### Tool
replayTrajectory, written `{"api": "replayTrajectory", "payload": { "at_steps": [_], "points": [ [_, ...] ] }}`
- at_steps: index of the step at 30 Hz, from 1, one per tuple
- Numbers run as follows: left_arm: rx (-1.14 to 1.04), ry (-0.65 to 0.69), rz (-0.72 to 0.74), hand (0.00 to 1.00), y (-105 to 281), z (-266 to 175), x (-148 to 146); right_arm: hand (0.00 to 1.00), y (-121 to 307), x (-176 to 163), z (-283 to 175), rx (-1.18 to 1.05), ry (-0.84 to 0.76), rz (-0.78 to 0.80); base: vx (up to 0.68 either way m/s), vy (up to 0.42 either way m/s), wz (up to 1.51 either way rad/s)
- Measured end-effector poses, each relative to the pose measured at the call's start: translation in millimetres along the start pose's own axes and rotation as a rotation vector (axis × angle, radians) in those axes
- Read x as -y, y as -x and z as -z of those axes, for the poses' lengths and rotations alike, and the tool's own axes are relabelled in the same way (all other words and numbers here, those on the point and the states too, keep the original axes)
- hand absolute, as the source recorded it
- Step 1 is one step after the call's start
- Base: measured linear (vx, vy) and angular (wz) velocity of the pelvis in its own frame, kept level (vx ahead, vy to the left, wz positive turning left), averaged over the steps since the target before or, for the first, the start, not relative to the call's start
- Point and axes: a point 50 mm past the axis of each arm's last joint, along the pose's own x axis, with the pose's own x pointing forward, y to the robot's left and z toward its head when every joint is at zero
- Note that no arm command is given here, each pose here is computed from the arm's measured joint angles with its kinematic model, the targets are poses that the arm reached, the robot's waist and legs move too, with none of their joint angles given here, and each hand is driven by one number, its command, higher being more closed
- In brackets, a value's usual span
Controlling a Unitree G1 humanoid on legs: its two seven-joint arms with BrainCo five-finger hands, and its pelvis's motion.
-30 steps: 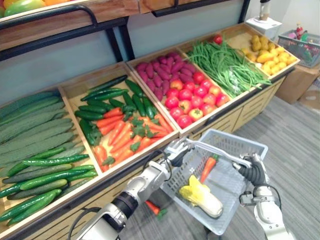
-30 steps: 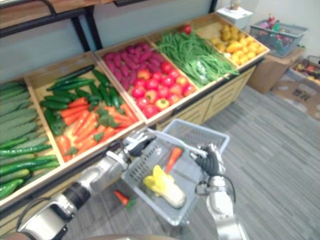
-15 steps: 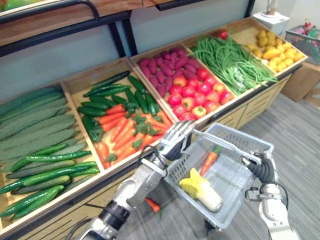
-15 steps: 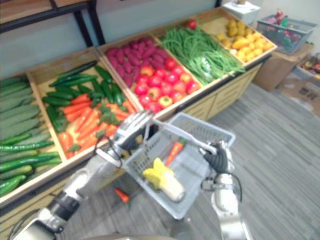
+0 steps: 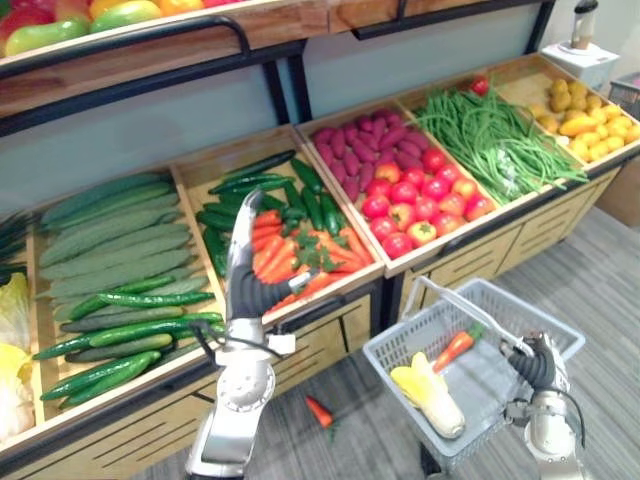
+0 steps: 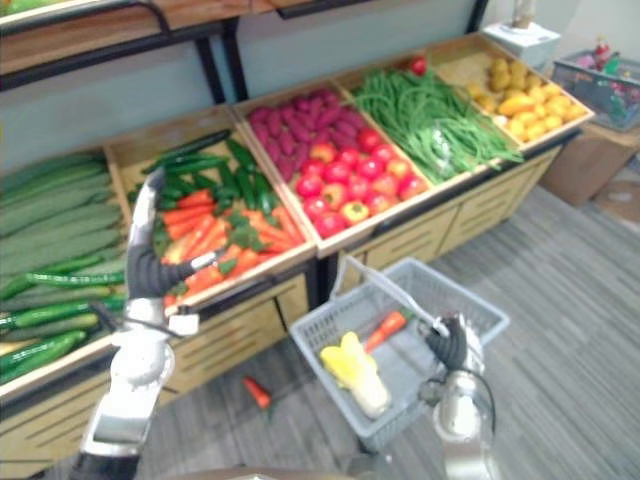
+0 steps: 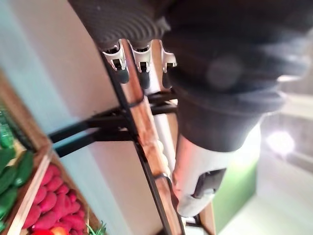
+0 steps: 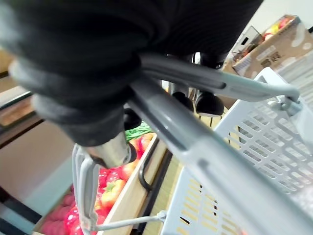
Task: Pick vegetable in the basket
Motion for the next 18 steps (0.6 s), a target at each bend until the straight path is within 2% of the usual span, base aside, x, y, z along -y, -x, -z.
{"api": "replayTrajectory", "payload": {
  "at_steps": [3,6,10,18],
  "points": [
    [-0.200,0.212,-0.098,0.00,21.1,21.6,-4.9,1.00,10.8,-5.2,27.7,-0.147,0.010,-0.010,0.00,-0.002,0.34],
    [-0.355,0.264,-0.121,0.00,43.8,44.4,-6.8,1.00,19.2,-7.1,45.0,-0.242,0.015,-0.010,0.00,0.003,0.28],
    [-0.588,0.303,-0.162,0.00,82.5,76.0,-7.9,1.00,34.5,-7.0,59.8,-0.327,0.011,0.001,-0.02,0.005,0.21],
    [-0.682,0.254,-0.194,0.00,100.9,87.6,-14.8,1.00,38.7,-12.3,59.8,-0.342,-0.004,-0.007,-0.03,-0.002,-0.01]
  ]
}}
